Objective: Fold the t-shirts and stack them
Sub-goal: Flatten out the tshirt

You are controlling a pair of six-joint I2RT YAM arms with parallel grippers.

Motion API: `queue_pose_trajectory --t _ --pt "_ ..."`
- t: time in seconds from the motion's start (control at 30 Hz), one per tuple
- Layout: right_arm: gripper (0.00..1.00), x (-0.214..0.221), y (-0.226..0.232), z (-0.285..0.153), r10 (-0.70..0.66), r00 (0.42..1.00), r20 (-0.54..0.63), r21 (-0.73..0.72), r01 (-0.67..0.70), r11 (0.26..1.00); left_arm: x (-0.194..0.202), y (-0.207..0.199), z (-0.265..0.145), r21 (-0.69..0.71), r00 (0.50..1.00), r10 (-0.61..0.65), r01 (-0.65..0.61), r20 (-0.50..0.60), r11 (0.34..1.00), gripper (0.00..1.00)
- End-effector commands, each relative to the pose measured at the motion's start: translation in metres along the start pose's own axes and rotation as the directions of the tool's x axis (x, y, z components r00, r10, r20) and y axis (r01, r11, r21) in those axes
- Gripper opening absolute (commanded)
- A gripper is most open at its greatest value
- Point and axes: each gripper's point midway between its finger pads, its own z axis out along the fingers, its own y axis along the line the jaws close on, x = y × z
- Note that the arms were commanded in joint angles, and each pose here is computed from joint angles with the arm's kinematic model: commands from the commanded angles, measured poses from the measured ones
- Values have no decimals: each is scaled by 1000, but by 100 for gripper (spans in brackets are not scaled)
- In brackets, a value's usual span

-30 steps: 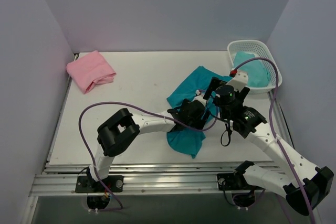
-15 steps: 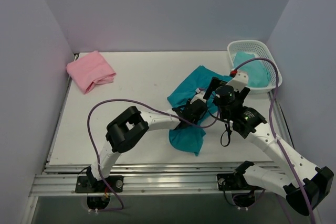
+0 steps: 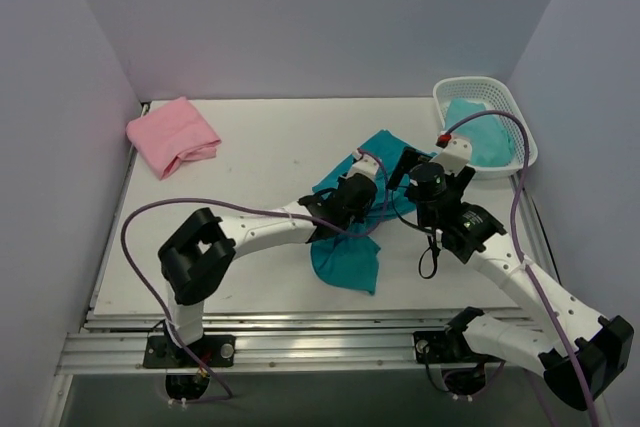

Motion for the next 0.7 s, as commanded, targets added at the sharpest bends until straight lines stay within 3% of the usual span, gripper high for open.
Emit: queue_pose_trajectory --t 0.0,0.07,0.13,0.27,0.4,0.67 --pt "100 6 0 1 -19 1000 -14 4 19 1000 -71 -6 -51 105 983 -91 75 157 992 41" --pt "100 7 0 1 -20 1000 -15 4 20 1000 -77 -4 -62 127 978 -107 85 178 988 47" --pt "100 6 -1 0 -21 1000 -14 5 21 1000 -79 -3 -66 132 975 -113 88 189 987 47" --pt "100 5 -2 -1 -19 1000 -11 5 19 1000 -78 0 -65 119 975 -112 90 191 989 39" --pt "100 5 -3 -2 -15 1000 -8 7 15 1000 -70 -6 -57 140 979 -103 78 175 987 40" --pt "100 8 -1 2 -19 1000 -14 11 19 1000 -63 -63 -22 334 981 -82 18 178 942 45"
